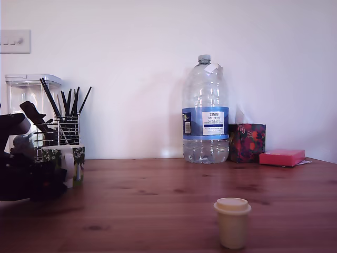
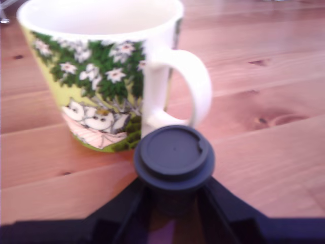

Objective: Pick up the coffee capsules from the table one by one and drop them inside the nearest coffee cup

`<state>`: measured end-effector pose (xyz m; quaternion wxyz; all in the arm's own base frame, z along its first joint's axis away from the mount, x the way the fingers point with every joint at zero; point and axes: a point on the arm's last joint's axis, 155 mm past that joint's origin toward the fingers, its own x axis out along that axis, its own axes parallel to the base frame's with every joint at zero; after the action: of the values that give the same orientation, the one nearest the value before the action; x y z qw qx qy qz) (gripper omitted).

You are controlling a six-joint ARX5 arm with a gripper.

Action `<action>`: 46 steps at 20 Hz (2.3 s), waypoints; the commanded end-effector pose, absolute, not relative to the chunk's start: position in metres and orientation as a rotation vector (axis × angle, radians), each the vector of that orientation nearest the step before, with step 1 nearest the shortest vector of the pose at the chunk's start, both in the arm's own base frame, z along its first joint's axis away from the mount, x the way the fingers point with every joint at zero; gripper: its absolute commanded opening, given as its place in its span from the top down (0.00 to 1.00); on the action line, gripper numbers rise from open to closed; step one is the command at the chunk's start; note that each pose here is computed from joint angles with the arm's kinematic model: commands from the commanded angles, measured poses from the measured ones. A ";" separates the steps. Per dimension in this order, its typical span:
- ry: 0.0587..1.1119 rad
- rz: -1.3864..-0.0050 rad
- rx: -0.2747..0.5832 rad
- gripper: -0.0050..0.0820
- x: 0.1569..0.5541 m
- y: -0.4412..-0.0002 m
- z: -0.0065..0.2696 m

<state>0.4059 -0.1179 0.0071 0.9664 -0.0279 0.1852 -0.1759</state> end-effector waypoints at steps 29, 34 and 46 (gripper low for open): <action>0.536 -0.350 0.025 0.87 0.439 -0.109 0.115; 0.651 -0.311 0.017 0.87 0.444 -0.097 0.117; 0.802 -0.289 0.011 0.80 0.459 -0.095 0.089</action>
<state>0.4547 -0.0957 0.0855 0.9076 0.0061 0.3953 -0.1415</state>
